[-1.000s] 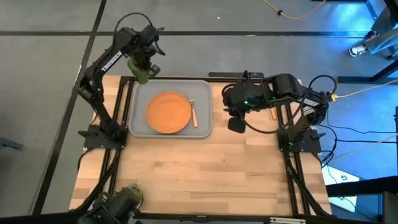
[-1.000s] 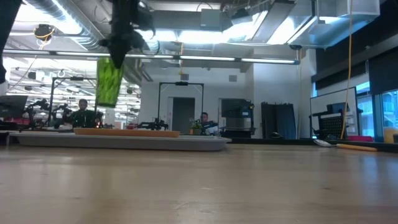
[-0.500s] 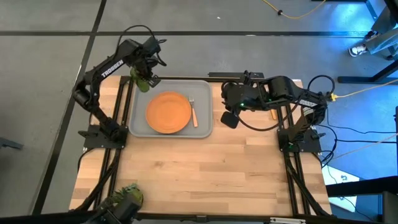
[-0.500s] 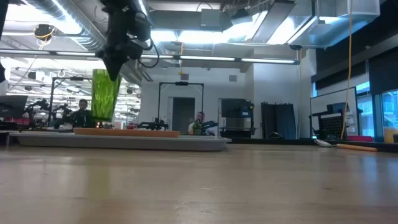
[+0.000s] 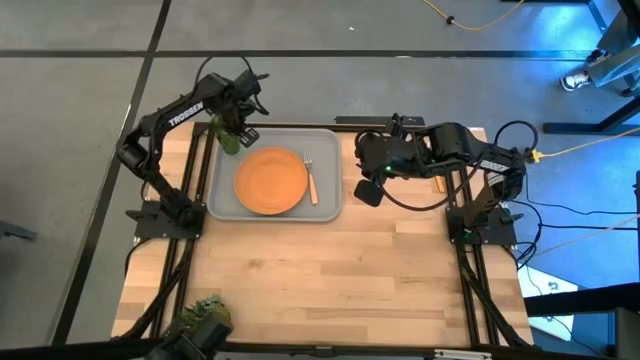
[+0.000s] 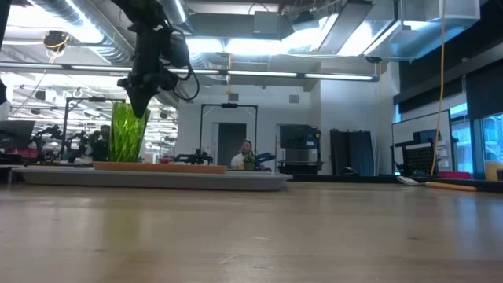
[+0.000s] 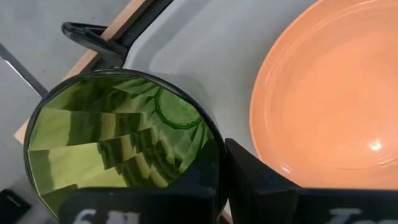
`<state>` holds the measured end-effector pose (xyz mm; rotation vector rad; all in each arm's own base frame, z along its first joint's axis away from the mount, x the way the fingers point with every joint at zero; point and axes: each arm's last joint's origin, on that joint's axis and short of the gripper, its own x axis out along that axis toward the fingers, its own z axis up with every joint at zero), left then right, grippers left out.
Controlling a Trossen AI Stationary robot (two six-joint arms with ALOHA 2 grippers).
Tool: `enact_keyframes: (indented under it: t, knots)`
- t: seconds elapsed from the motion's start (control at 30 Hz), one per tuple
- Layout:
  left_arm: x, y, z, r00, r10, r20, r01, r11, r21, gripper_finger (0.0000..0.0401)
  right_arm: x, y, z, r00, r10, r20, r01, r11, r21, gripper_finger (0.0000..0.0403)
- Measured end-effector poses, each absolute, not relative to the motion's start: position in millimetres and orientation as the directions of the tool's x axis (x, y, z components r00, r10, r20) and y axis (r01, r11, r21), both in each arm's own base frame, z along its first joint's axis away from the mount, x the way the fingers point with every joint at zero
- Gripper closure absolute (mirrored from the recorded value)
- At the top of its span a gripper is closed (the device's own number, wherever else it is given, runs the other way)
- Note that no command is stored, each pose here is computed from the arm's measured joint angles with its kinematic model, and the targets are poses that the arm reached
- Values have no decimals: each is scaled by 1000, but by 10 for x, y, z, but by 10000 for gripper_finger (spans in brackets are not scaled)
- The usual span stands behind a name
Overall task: Pick and place plate/cup/fork/spoon on tray
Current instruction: Put the green glass on the gray serving tray to the top left of the orange plate
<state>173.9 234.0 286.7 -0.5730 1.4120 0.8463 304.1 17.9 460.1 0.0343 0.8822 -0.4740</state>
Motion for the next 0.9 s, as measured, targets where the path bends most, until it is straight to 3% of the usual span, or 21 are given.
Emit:
enact_keyframes:
  t: [0.47, 0.7, 0.9]
  knots:
    - [1751, 2333, 2689, -12, 145, -989, -791, 604, 98, 398, 3041, 178, 4601, 539, -385, -750, 412, 896, -164, 313]
    - [1753, 2323, 2665, -43, 144, -989, -786, 606, 123, 358, 3041, 179, 4601, 539, -385, -750, 410, 897, -165, 313]
    - [1745, 2294, 2665, -60, 124, -990, -786, 606, 124, 346, 3041, 179, 4601, 539, -384, -750, 395, 901, -178, 313]
